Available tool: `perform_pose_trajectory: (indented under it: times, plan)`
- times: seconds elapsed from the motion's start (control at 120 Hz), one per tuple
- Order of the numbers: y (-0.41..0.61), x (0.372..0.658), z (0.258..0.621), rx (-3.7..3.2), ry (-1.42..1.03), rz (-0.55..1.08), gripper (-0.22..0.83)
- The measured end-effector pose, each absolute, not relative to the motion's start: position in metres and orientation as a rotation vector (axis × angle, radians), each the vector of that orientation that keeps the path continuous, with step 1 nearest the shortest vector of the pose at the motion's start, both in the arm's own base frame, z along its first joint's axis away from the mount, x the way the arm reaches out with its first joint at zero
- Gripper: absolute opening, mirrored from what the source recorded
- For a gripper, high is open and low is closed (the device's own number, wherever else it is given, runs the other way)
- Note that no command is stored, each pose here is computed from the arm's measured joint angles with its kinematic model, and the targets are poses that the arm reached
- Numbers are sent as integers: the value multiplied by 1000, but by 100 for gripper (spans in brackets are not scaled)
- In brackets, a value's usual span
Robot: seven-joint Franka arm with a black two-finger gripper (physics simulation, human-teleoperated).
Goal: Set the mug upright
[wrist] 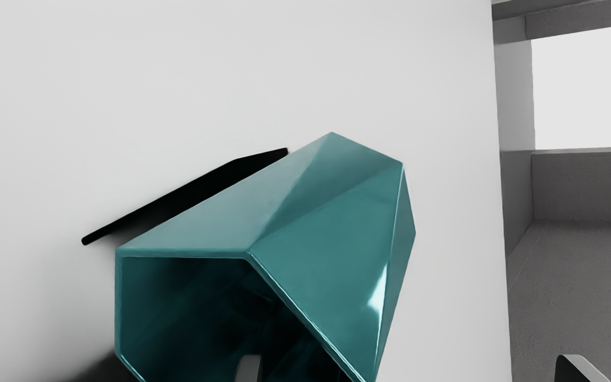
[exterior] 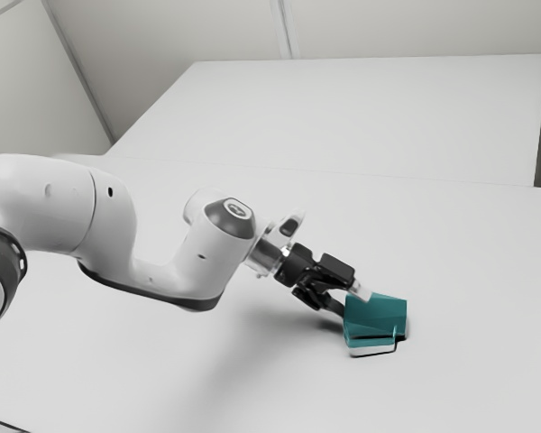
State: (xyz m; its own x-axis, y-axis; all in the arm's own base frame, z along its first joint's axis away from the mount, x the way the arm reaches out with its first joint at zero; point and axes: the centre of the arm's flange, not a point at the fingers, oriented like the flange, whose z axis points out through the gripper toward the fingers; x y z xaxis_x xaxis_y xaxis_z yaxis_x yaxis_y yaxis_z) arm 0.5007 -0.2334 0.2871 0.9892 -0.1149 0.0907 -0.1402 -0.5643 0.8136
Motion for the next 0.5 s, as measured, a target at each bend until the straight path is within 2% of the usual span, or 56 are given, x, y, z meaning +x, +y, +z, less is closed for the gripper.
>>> perform_pose_trajectory:
  times: [0.233, 0.5]
  plan:
    - [-240, 498, 281, 2151, -175, 44, 60]
    - [-241, 498, 274, 2132, -160, 62, 50]
